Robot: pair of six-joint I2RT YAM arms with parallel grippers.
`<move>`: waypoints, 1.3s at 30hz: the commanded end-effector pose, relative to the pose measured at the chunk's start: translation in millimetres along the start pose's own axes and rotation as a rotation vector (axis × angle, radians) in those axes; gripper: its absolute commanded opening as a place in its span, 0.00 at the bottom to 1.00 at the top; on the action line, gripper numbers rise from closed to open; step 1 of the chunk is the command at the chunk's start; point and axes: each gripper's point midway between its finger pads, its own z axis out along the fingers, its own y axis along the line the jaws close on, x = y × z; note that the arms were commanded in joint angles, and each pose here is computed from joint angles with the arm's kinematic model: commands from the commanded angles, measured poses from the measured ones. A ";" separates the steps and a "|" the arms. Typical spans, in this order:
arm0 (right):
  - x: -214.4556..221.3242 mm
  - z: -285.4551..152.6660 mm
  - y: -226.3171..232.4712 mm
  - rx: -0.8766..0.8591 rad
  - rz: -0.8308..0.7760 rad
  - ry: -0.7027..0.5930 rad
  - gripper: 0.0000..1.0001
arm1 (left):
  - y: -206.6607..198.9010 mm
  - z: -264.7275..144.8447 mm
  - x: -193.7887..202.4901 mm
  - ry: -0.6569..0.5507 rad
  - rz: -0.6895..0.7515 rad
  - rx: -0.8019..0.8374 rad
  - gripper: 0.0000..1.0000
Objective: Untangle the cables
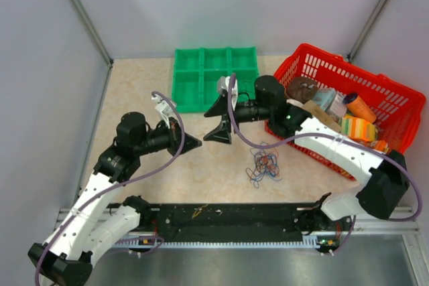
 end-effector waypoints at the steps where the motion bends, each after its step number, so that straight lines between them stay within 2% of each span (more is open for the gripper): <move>1: -8.3 6.8 4.3 -0.119 -0.033 -0.027 0.84 | -40.2 -8.3 -33.6 -0.067 0.068 0.135 0.00; 8: 0.7 15.6 14.8 -0.194 0.014 -0.078 0.84 | -62.3 -10.8 -56.9 -0.110 0.046 0.205 0.00; 14: 5.9 34.7 28.6 -0.239 0.090 -0.088 0.83 | -55.0 -9.0 -75.1 -0.162 0.002 0.127 0.00; 17: 12.3 45.6 25.1 -0.121 0.124 -0.079 0.81 | -41.5 -11.1 -87.4 -0.220 -0.054 0.022 0.00; 21: 20.6 55.9 3.7 0.145 0.162 -0.090 0.80 | -30.2 -10.9 -97.6 -0.273 -0.167 -0.053 0.00; 26: 23.7 65.7 5.6 0.213 0.197 -0.171 0.77 | -23.0 -15.0 -106.5 -0.318 -0.249 -0.114 0.00; 30: 22.3 70.3 -7.5 0.382 0.177 -0.185 0.73 | -14.1 -21.3 -109.3 -0.363 -0.319 -0.177 0.00; 32: 19.7 73.1 -9.0 0.422 0.171 -0.192 0.69 | -10.2 -22.5 -107.8 -0.375 -0.355 -0.196 0.00; 39: 23.4 70.3 -20.8 0.538 0.149 -0.183 0.34 | -1.8 -27.9 -111.4 -0.404 -0.373 -0.255 0.00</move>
